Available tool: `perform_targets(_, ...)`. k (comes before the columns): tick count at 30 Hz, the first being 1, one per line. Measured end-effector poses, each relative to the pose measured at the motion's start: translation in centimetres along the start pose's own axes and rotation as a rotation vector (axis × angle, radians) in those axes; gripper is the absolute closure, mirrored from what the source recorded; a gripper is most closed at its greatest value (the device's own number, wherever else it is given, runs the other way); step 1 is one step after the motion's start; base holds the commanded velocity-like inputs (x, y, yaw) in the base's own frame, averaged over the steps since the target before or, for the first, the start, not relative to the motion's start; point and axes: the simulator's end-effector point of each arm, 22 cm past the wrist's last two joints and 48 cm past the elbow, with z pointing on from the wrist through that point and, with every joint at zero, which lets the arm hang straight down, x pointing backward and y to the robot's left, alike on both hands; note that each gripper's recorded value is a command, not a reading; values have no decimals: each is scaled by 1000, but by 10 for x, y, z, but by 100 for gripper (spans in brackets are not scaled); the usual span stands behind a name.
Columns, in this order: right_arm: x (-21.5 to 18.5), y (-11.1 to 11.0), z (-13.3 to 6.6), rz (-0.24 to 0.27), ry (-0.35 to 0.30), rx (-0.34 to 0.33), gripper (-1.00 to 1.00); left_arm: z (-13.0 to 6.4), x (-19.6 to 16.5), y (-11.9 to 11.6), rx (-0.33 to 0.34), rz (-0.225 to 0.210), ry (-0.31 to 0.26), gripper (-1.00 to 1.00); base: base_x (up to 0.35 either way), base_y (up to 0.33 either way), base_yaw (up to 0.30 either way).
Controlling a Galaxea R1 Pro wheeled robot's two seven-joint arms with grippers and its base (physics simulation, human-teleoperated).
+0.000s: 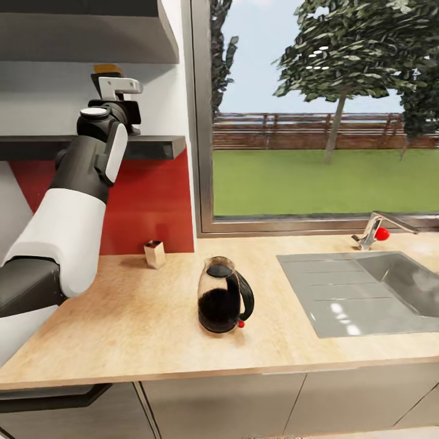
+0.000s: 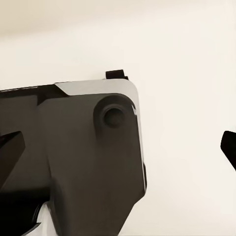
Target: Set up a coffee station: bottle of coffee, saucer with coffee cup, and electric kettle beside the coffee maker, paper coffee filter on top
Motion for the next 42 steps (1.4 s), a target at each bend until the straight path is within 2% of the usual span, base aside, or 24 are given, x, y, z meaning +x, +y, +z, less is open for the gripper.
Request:
perform_targets(10, 0, 0, 0, 0, 0, -1, -100, 0, -1, -1, 2, 1, -2, 100, 0, 0, -285)
perform_targets(18, 0, 0, 0, 0, 0, -1, -100, -8, -23, -3, 6, -7, -53, 100, -53, -17, -285)
perform_targets(38, 0, 0, 0, 0, 0, 1, -100, -8, -20, -5, 8, -15, -48, 100, -161, -116, -285)
perform_targets(42, 0, 0, 0, -1, 0, 1, -100, -8, -9, -10, 15, -14, -34, 100, -73, -13, -285)
